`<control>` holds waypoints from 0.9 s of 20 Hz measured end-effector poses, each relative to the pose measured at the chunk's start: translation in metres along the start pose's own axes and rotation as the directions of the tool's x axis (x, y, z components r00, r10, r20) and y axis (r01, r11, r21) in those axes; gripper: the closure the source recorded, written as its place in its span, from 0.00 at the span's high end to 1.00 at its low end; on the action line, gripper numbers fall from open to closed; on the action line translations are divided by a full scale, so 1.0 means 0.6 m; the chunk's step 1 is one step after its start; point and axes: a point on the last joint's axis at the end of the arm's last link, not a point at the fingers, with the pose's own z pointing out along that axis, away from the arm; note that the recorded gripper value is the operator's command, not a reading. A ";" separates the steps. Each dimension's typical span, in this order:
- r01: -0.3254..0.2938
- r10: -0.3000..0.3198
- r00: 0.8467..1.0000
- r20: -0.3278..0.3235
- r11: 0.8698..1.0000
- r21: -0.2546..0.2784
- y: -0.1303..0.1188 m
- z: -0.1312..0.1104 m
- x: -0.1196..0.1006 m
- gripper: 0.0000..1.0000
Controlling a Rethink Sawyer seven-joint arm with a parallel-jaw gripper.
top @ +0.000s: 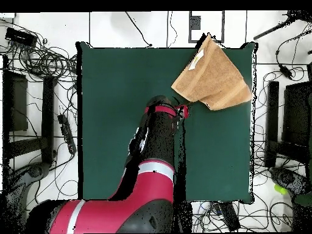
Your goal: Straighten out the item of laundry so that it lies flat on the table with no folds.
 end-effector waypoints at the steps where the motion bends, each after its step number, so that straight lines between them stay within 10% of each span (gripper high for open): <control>1: 0.024 -0.024 1.000 0.007 1.000 0.005 0.003 -0.002 0.001 1.00; 12: 0.263 -0.268 0.962 0.058 0.962 0.078 0.023 -0.011 0.015 1.00; 18: 0.381 -0.391 0.918 0.067 0.917 0.120 0.023 -0.012 0.027 1.00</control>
